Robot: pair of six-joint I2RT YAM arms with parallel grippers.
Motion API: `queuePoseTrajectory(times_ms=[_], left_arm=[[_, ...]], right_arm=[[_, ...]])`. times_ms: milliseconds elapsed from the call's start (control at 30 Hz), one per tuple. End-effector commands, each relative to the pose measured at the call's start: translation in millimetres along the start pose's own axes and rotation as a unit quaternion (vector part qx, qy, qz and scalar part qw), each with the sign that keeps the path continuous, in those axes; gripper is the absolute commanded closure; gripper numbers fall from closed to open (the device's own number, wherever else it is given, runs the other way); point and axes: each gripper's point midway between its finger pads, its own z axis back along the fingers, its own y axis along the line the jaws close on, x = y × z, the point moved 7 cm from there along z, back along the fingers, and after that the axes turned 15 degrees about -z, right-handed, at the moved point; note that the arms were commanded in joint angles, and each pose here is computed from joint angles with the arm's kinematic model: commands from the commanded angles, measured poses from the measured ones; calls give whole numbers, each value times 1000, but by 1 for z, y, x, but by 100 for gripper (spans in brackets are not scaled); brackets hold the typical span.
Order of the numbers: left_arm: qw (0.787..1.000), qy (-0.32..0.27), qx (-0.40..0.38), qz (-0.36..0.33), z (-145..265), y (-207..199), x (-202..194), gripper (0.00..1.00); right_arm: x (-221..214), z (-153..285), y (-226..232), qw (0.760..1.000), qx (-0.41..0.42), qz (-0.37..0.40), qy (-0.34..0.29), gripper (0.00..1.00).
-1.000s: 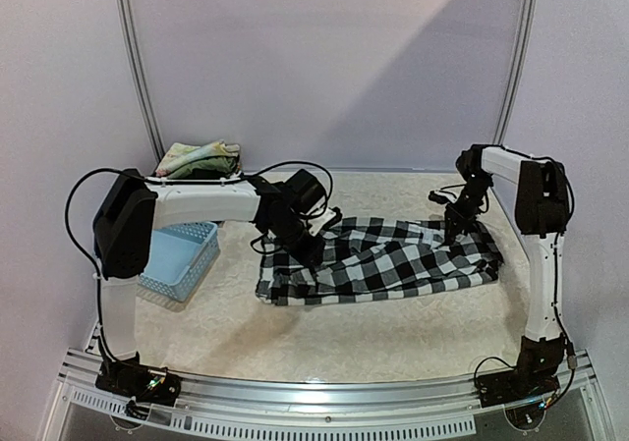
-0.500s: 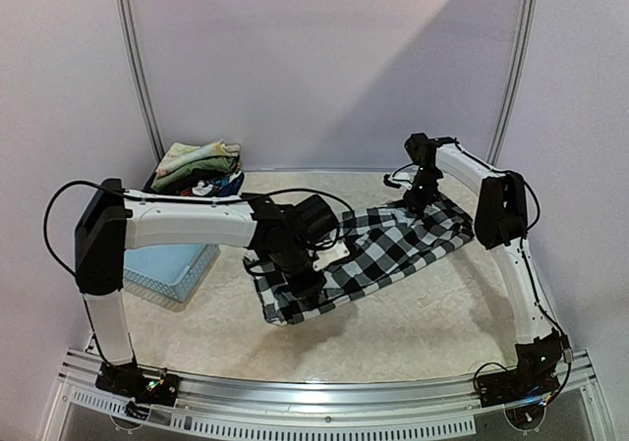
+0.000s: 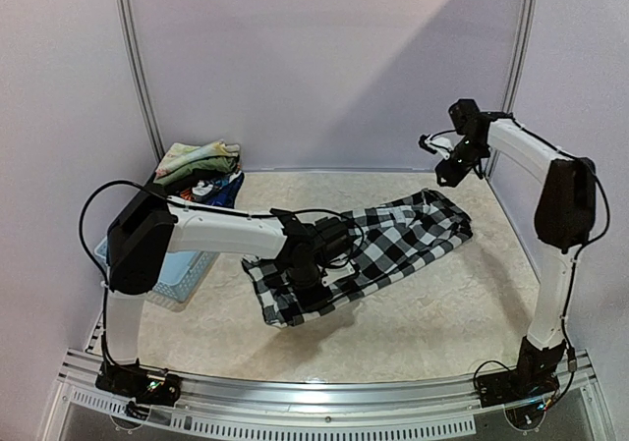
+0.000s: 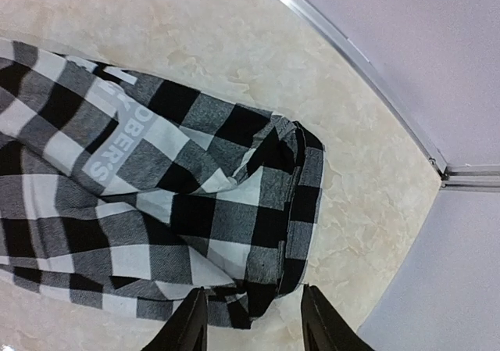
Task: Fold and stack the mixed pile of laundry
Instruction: Rotate the rectangle-folded shirt at the center of the board.
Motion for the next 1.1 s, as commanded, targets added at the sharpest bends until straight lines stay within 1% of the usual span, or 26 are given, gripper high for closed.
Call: queuePoseTrajectory(times_ms=[0, 67, 167, 200, 267, 333, 533, 700, 800, 900, 1000, 1067], left_arm=[[999, 24, -25, 12, -13, -13, -3, 79], [999, 20, -39, 15, -15, -16, -3, 88], [998, 14, -52, 22, -16, -20, -2, 99], [998, 13, -56, 28, -18, -22, -1, 100], [997, 9, -65, 39, -21, -26, 0, 100], [996, 1, -72, 42, -24, -32, 2, 100], [994, -11, -95, 52, -33, -47, 4, 100], [991, -27, -112, 68, -33, -59, 8, 100], [989, -38, -118, 82, -34, -66, 16, 100], [987, -43, -125, 90, -37, -74, 25, 100], [986, -43, -132, 90, -44, -87, 32, 100], [986, -43, -133, 87, -46, -94, 37, 100]], right_arm=[[-23, 10, 14, 995, 69, -68, -7, 58], [-45, -5, 21, 992, 82, -89, 30, 59], [-72, -28, 30, 986, 97, -102, 88, 64], [-79, -33, 32, 984, 101, -105, 106, 66], [-93, -46, 36, 978, 105, -111, 141, 69], [-104, -55, 38, 976, 101, -111, 160, 72], [-112, -72, 35, 974, 78, -103, 185, 75], [-113, -103, 35, 969, 82, -104, 209, 76], [-110, -120, 38, 965, 99, -106, 221, 77], [-99, -131, 38, 964, 113, -105, 217, 77], [-82, -133, 40, 965, 123, -101, 207, 77], [-74, -136, 44, 964, 128, -93, 212, 77]])
